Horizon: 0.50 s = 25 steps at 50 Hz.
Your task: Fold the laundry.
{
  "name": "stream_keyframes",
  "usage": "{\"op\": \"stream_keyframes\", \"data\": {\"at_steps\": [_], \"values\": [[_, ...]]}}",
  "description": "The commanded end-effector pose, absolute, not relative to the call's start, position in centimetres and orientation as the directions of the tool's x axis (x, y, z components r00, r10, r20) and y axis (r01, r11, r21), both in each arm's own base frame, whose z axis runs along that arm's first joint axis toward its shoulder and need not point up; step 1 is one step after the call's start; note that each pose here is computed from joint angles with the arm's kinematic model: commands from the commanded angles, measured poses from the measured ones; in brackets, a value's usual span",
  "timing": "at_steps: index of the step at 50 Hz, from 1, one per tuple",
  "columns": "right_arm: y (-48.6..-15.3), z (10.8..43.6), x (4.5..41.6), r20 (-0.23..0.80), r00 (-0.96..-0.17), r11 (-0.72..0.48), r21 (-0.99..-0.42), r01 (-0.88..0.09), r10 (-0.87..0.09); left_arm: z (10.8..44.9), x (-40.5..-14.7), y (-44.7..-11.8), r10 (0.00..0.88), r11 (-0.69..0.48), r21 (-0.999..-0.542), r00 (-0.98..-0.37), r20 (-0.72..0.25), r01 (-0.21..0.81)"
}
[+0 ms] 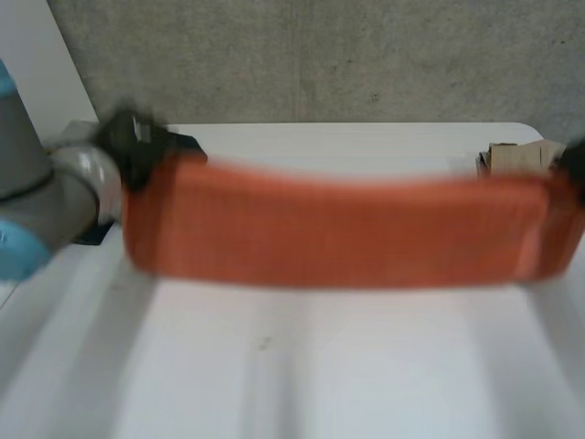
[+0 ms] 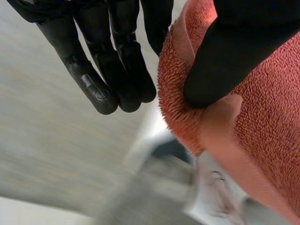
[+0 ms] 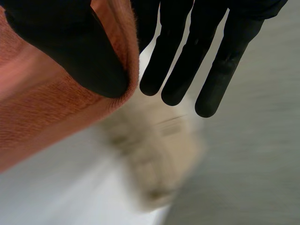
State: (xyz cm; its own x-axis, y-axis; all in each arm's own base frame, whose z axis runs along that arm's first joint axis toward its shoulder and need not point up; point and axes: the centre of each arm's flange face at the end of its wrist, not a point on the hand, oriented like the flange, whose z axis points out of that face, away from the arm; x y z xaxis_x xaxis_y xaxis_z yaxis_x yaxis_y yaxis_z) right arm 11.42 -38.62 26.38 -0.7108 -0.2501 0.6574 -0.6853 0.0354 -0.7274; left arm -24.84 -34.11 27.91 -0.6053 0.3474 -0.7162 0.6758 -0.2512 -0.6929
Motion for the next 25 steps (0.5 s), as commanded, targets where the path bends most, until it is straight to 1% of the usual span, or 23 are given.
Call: {"op": "stream_keyframes", "data": {"at_steps": [1, 2, 3, 4, 6, 9, 10, 12, 13, 16, 17, 20, 21, 24, 25], "values": [[-41.0, 39.3, 8.7, 0.365, -0.907, -0.398, -0.815, -0.421, 0.211, 42.9, -25.1, -35.9, -0.005, -0.669, -0.626, -0.844, -0.536, 0.401], [-40.9, 40.0, 8.4, 0.362, -0.905, -0.412, -0.806, -0.424, 0.224, 43.6, -25.0, -36.0, -0.001, -0.688, -0.628, -0.866, -0.5, 0.364], [-40.8, 40.4, 8.1, 0.365, -0.902, -0.414, -0.803, -0.43, 0.23, 44.4, -24.7, -36.0, 0.02, -0.701, -0.644, -0.896, -0.444, 0.304], [-40.8, 40.4, 8.1, 0.365, -0.903, -0.413, -0.803, -0.429, 0.227, 44.5, -24.6, -36.0, 0.037, -0.696, -0.662, -0.907, -0.42, 0.279], [-40.6, 40.2, 8.6, 0.376, -0.905, -0.399, -0.812, -0.425, 0.199, 44.1, -24.4, -36.1, 0.09, -0.661, -0.715, -0.921, -0.378, 0.229], [-40.5, 39.4, 9.2, 0.389, -0.908, -0.369, -0.83, -0.419, 0.156, 42.5, -24.3, -36.4, 0.129, -0.6, -0.768, -0.92, -0.371, 0.225], [-40.6, 38.6, 9.3, 0.399, -0.907, -0.348, -0.838, -0.42, 0.133, 41.2, -24.2, -36.7, 0.145, -0.557, -0.796, -0.915, -0.376, 0.239], [-40.7, 38.0, 9.4, 0.407, -0.907, -0.33, -0.846, -0.42, 0.111, 39.7, -24.2, -36.9, 0.165, -0.509, -0.822, -0.909, -0.382, 0.253], [-40.8, 37.0, 9.5, 0.416, -0.905, -0.305, -0.854, -0.421, 0.085, 38.1, -24.1, -36.9, 0.184, -0.463, -0.844, -0.902, -0.39, 0.27], [-40.9, 35.4, 9.6, 0.427, -0.903, -0.26, -0.868, -0.423, 0.045, 35.8, -24.2, -37.0, 0.219, -0.409, -0.865, -0.889, -0.403, 0.291], [-40.9, 34.2, 9.7, 0.436, -0.9, -0.22, -0.877, -0.428, 0.014, 34.2, -24.4, -36.8, 0.251, -0.382, -0.873, -0.876, -0.413, 0.303], [-40.9, 31.8, 9.8, 0.451, -0.891, -0.146, -0.886, -0.44, -0.046, 31.5, -24.9, -36.3, 0.312, -0.34, -0.884, -0.848, -0.428, 0.321], [-40.7, 30.2, 9.9, 0.461, -0.883, -0.095, -0.886, -0.453, -0.089, 29.5, -25.1, -35.9, 0.354, -0.308, -0.889, -0.827, -0.437, 0.338], [-40.1, 27.4, 10.0, 0.475, -0.865, -0.01, -0.877, -0.48, -0.162, 26.7, -25.4, -35.0, 0.414, -0.257, -0.893, -0.793, -0.448, 0.37], [-39.8, 25.7, 10.0, 0.484, -0.85, 0.04, -0.864, -0.501, -0.206, 24.8, -25.4, -34.3, 0.446, -0.219, -0.891, -0.772, -0.453, 0.397]]}}
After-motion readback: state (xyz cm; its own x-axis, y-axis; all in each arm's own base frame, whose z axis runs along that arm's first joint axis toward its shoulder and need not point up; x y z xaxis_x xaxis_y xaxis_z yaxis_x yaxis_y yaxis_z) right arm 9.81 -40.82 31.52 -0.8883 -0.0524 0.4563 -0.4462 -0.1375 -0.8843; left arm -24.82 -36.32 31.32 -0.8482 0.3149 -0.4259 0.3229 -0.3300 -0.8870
